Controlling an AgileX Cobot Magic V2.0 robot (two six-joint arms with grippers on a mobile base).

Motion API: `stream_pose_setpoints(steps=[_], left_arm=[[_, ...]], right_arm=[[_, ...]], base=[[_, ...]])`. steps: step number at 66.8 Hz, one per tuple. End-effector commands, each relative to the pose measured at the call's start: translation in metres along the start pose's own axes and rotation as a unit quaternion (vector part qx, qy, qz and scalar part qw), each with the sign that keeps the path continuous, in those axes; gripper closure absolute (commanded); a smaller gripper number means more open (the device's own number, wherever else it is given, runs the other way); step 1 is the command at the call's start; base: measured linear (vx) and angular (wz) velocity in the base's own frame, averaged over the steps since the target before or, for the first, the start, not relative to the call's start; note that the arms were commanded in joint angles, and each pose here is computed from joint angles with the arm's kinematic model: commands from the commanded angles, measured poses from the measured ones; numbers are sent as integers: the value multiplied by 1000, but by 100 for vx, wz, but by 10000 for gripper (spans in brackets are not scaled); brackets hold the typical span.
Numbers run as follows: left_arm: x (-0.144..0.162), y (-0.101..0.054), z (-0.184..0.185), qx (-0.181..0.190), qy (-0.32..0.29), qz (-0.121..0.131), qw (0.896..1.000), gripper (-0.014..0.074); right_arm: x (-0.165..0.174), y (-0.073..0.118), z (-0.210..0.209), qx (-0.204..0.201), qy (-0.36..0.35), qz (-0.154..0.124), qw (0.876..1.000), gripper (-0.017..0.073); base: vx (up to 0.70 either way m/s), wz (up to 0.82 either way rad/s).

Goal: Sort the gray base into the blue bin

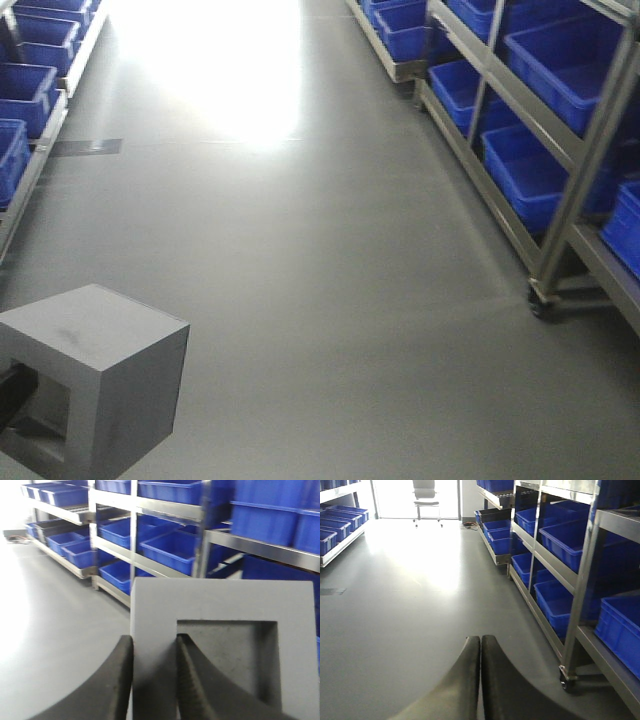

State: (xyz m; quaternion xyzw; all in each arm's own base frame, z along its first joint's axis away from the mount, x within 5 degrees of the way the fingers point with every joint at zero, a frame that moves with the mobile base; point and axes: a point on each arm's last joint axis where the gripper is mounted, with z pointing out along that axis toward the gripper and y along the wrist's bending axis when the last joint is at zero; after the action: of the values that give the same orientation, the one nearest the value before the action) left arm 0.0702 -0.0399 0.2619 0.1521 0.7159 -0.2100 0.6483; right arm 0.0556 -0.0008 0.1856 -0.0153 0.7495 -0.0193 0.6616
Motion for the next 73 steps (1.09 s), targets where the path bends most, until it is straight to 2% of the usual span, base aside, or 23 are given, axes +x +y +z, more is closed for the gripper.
stream_pose_setpoints(steps=[1,18,73], left_arm=[[-19,-6,-2,28,-58,-4,998,601],[-19,-6,-2,28,-58,-4,998,601],[-19,-6,-2,28,-58,-4,998,601]], right_arm=[[-5,0,0,4,-37,-7,999,564],[-5,0,0,4,-37,-7,999,564],[-5,0,0,4,-37,-7,999,564]], base=[[37,41],[41,22],[49,4]])
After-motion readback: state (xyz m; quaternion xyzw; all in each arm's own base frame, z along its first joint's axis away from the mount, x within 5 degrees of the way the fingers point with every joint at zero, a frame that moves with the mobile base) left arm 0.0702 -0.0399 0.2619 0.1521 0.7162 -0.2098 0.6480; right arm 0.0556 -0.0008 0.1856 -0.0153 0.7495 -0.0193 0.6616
